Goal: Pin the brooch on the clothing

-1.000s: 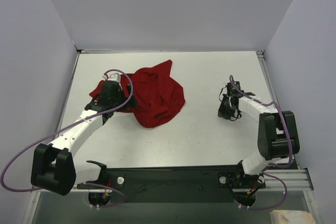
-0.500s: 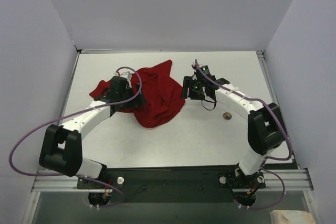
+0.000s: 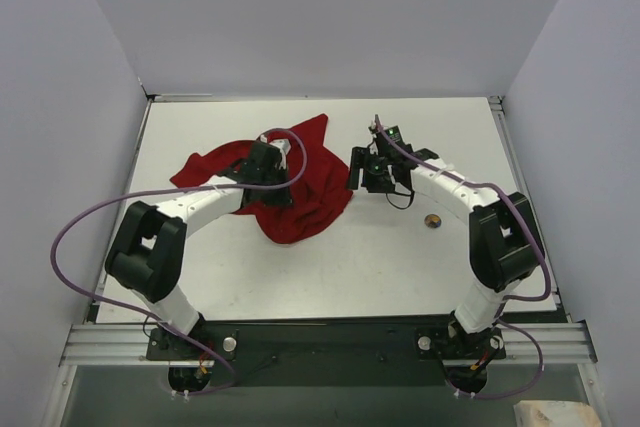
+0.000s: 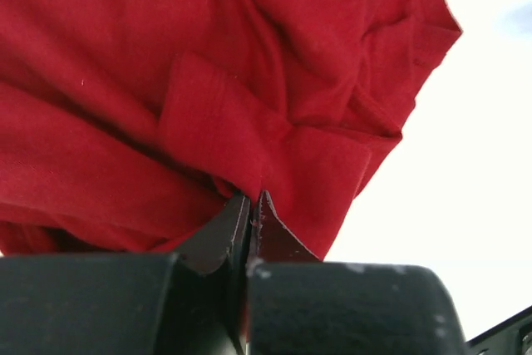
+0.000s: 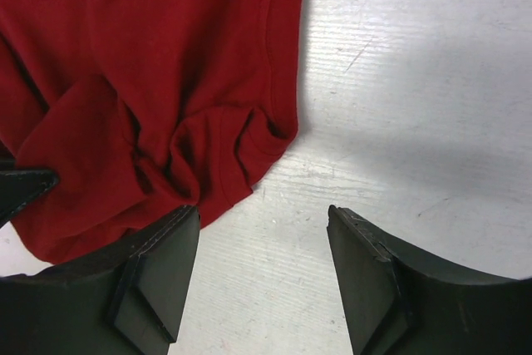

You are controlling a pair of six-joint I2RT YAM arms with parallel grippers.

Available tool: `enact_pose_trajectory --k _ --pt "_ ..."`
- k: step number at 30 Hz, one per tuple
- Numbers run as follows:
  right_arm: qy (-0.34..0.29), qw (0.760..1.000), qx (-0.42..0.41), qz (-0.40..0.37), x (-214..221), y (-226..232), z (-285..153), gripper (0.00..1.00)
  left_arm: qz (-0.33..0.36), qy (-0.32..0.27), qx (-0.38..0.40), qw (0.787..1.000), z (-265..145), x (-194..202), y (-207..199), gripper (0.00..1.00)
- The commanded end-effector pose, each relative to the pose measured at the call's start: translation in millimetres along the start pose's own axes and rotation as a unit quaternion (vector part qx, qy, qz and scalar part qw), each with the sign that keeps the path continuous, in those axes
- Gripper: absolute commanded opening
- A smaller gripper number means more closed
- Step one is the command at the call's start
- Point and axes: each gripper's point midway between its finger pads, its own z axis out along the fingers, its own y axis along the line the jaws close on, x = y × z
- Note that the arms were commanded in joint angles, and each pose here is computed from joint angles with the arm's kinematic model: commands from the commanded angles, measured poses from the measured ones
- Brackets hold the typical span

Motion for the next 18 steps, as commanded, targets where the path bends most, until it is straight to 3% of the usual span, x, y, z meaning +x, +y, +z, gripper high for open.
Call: enact_pose_trajectory --k 1,7,11,15,18 --pt "-0.009 1.0 -0.004 0.011 -7 -5 -15 0.64 0.027 -0.051 0.025 0.998 -22 -45 -22 0.0" --pt "-0.024 1.0 -0.015 0.009 -12 -1 -25 0.64 0.071 -0.171 0.05 0.982 -97 -92 -54 0.0" --pt "-0.033 0.999 -0.035 0.0 -14 6 -31 0.74 0.093 -0.187 0.051 0.977 -123 -57 -58 0.0" --pt "-0.039 0.998 -0.056 -0.01 -16 14 -33 0.83 0.07 -0.137 0.066 0.986 -114 28 -48 0.0" --pt "-0.032 0.997 -0.075 -0.015 -15 23 -29 0.84 0.038 -0.114 0.072 0.99 -108 70 -46 0.0"
